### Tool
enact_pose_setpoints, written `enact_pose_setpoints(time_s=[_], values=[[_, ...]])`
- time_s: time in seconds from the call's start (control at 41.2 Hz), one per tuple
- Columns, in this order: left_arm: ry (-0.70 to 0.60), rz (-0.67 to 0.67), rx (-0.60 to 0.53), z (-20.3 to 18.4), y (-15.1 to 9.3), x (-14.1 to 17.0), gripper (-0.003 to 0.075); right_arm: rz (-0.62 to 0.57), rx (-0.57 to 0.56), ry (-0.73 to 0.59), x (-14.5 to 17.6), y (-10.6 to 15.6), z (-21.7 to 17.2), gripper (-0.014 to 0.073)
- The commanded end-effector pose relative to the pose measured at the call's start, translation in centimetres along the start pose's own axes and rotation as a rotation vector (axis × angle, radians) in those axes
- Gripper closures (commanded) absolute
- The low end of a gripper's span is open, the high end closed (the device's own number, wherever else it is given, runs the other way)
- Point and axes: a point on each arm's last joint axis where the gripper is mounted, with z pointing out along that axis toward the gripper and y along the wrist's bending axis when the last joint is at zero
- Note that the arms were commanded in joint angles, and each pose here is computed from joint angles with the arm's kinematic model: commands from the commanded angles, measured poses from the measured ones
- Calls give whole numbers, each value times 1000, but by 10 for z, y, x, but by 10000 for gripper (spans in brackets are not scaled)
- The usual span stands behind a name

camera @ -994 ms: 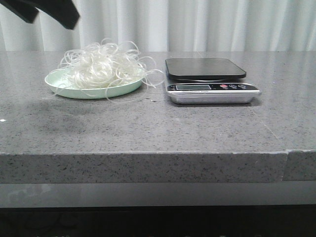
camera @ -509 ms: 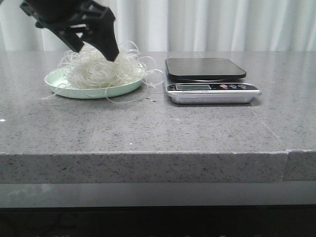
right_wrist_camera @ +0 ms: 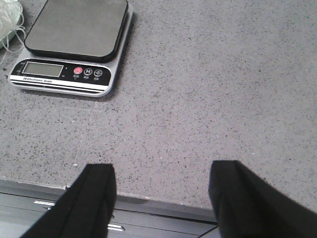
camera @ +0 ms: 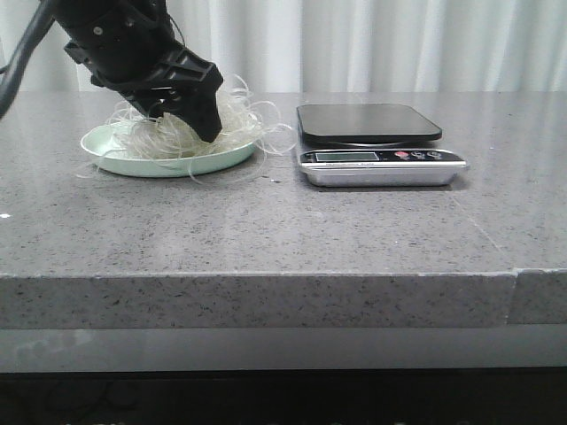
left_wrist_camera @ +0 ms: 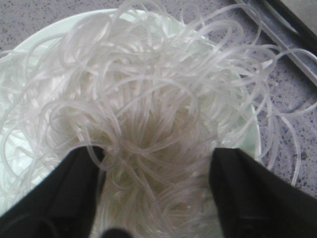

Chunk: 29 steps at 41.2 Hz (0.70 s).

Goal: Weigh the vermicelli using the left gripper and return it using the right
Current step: 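Lower the left gripper into the vermicelli pile on the green plate, then close the left gripper on the vermicelli and lift it off the plate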

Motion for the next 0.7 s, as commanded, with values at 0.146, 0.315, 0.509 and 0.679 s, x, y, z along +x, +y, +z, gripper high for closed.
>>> enact_pose_setpoints(time_s=[0.146, 0.315, 0.509, 0.679], values=[[-92, -4, -5, -18, -1, -16, 491, -6, 10, -79, -13, -1, -4, 77], [-80, -4, -2, -18, -1, -15, 570, -6, 10, -79, -13, -1, -4, 77], [-62, -1, 1, -22, -1, -17, 575, -6, 10, -79, -13, -1, -4, 77], [-67, 3, 6, -42, 0, -33, 575, -6, 10, -79, -13, -1, -4, 77]])
